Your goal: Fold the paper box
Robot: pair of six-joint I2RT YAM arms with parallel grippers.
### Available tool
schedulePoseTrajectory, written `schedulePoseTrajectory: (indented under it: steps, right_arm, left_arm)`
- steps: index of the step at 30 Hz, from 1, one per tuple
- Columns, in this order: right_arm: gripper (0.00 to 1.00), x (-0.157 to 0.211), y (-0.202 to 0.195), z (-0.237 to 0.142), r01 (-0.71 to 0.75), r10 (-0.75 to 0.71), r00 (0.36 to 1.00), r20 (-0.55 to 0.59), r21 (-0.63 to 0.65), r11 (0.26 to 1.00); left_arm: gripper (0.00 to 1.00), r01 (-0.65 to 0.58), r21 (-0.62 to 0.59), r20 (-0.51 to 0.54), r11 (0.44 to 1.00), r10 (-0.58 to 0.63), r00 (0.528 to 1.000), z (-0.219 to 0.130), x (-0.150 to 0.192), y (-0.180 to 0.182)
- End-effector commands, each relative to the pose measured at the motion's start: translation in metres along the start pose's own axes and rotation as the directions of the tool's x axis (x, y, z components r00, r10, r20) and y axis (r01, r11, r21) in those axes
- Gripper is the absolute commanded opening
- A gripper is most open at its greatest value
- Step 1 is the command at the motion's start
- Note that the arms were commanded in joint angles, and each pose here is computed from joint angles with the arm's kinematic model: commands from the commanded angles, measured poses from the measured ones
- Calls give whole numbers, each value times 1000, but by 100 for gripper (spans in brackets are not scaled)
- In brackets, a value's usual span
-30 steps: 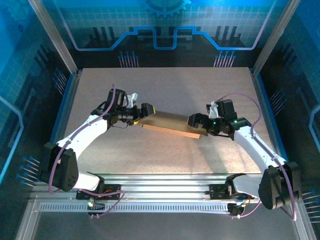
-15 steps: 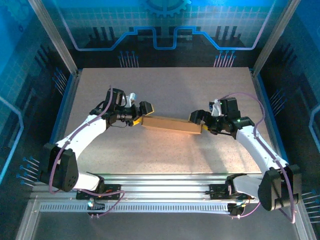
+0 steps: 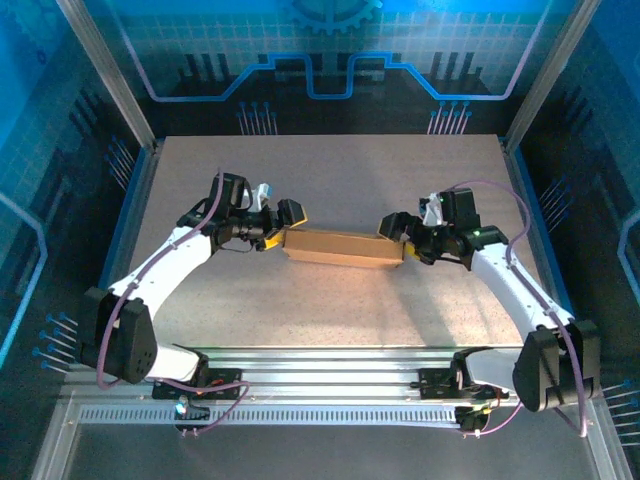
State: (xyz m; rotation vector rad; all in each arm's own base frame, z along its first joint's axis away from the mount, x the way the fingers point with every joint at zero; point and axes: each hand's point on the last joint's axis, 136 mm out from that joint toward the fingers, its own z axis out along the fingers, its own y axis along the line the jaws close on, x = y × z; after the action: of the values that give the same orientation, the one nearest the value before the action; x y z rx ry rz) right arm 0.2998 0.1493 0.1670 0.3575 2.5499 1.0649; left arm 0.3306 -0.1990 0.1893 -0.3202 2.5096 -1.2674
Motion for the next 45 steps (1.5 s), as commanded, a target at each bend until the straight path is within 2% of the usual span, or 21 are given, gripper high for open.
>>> schedulePoseTrajectory:
  steps: [1, 19, 45]
  right_arm:
    - [100, -2, 23, -3, 0, -3, 999, -36, -84, 996]
    - [100, -22, 11, 4, -32, 30, 999, -33, -61, 998]
    - [100, -46, -12, 2, -46, 47, 999, -7, 5, 999]
  left_arm:
    - [99, 5, 61, -56, 998, -1, 998, 0, 4, -20]
    - [99, 48, 22, -65, 999, -46, 997, 12, -15, -2]
    - [99, 9, -25, -34, 1000, -10, 999, 10, -31, 10]
